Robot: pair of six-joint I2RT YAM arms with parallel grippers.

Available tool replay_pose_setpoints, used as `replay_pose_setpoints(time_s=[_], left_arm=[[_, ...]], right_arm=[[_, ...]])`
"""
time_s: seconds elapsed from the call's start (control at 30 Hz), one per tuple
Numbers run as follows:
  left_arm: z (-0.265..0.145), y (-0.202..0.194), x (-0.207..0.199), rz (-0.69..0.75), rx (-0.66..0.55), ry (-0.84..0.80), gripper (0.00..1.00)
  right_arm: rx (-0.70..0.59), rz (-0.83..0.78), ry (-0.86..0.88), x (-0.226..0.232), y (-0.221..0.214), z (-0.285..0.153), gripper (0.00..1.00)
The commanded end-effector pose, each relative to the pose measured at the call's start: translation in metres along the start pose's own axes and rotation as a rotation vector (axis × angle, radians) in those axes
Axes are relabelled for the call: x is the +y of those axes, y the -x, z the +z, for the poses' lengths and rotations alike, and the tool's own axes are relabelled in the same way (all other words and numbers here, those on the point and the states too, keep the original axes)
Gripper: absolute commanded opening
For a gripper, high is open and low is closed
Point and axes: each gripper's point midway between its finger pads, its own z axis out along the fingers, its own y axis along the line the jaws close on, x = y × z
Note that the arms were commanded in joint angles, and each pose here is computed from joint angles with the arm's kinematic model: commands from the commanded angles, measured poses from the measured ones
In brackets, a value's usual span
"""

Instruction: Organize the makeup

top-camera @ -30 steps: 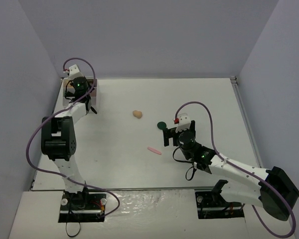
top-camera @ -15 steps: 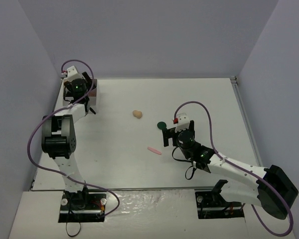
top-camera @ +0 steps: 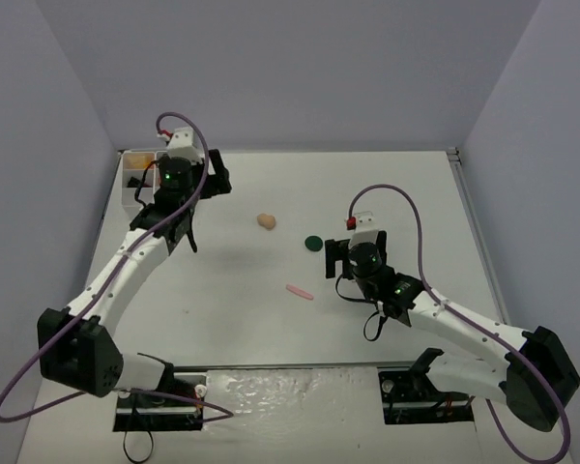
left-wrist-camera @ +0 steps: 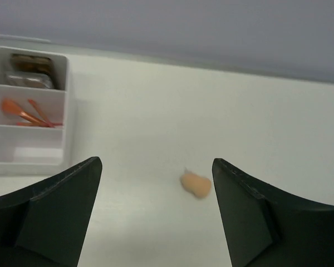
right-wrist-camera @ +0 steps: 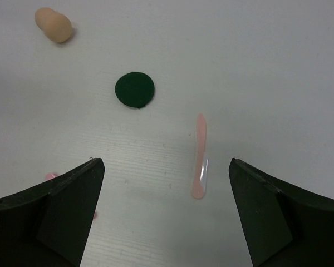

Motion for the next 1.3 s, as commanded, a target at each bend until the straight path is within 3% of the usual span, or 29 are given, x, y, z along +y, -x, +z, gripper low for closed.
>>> replay_pose_setpoints(time_s=[0.0, 0.17, 0.3, 0.47, 0.97, 1.1, 1.27], left_arm=[[-0.062, -0.045, -0.030, 0.071, 0.167, -0.099, 0.79], [-0.109, -0.086, -0.022, 0.096, 0.299, -0.131, 0.82], [-0.143, -0.096, -0.003, 0.125, 0.293, -0.124, 0.97], [-0.174, -0.102, 0.016, 0.135, 0.230, -0.116, 0.97], [-0.190, -0.104, 0.027, 0.147, 0.206, -0.099, 0.97], [-0.195, -0.099, 0.026, 0.127, 0.179, -0.105, 0.97], [-0.197, -0.096, 0.018, 0.079, 0.154, -0.146, 0.97]], right_arm=[[0.036, 0.128, -0.048, -0.016, 0.008, -0.008, 0.89], [0.123, 0.189, -0.068, -0.023, -0.014, -0.008, 0.79], [0.218, 0.221, -0.075, -0.027, -0.038, -0.001, 0.74], [0.302, 0.234, -0.105, -0.035, -0.058, 0.011, 0.62], [0.438, 0.193, -0.185, -0.039, -0.094, 0.046, 0.45], [0.459, 0.187, -0.181, -0.037, -0.102, 0.052, 0.35], [0.455, 0.178, -0.164, -0.033, -0.100, 0.057, 0.10]])
